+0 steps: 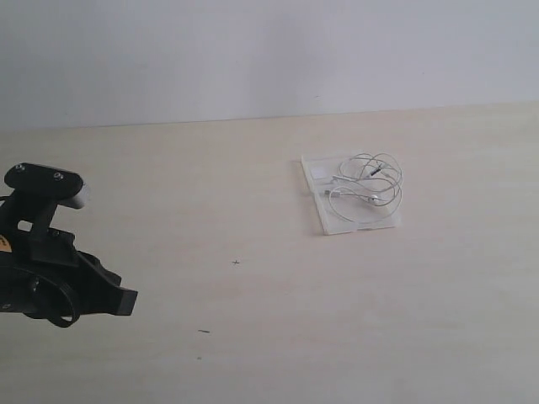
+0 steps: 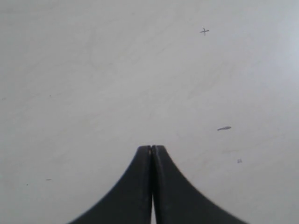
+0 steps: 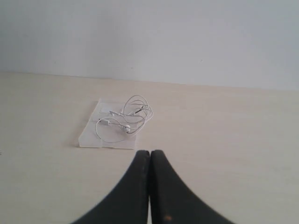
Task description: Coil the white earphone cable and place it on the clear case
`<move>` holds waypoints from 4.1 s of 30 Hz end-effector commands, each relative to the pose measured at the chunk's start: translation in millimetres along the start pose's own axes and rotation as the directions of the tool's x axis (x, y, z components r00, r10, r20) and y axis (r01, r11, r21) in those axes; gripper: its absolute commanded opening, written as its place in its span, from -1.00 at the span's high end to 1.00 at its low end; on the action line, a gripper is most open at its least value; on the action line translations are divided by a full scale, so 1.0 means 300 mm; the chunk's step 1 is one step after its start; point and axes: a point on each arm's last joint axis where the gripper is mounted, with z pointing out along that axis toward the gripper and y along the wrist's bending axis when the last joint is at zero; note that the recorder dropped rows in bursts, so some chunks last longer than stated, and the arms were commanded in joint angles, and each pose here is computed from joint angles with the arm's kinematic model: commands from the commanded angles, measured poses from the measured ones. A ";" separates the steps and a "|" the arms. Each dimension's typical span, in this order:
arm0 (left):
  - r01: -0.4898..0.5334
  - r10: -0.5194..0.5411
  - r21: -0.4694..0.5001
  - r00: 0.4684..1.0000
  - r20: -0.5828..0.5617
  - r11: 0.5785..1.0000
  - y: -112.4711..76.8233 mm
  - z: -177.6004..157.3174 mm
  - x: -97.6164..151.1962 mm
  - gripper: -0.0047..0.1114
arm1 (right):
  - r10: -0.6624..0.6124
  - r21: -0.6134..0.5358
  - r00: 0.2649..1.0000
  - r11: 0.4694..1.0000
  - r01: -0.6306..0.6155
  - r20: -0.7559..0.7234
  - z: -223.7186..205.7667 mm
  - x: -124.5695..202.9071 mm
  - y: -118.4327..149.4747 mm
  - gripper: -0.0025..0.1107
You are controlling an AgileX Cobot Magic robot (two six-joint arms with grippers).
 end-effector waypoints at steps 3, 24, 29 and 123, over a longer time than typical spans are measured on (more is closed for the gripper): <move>0.002 -0.002 0.002 1.000 0.006 1.000 -0.004 -0.002 -0.001 0.92 | 0.022 -0.004 1.000 1.000 -0.022 -0.004 -0.001 0.006 0.002 0.96; 0.002 -0.002 0.002 1.000 0.006 1.000 -0.004 -0.002 -0.001 0.92 | 0.041 0.004 0.999 0.999 -0.041 -0.004 -0.001 0.006 0.001 0.96; 0.002 -0.002 0.002 1.000 0.006 1.000 -0.004 -0.002 -0.001 0.92 | 0.064 0.003 0.998 0.998 -0.064 -0.004 -0.001 0.006 0.001 0.96; 0.295 -0.034 -0.287 0.749 0.662 0.911 0.133 -0.394 0.487 0.92 | 0.097 -0.001 0.995 0.995 -0.097 -0.004 -0.001 0.006 0.003 0.96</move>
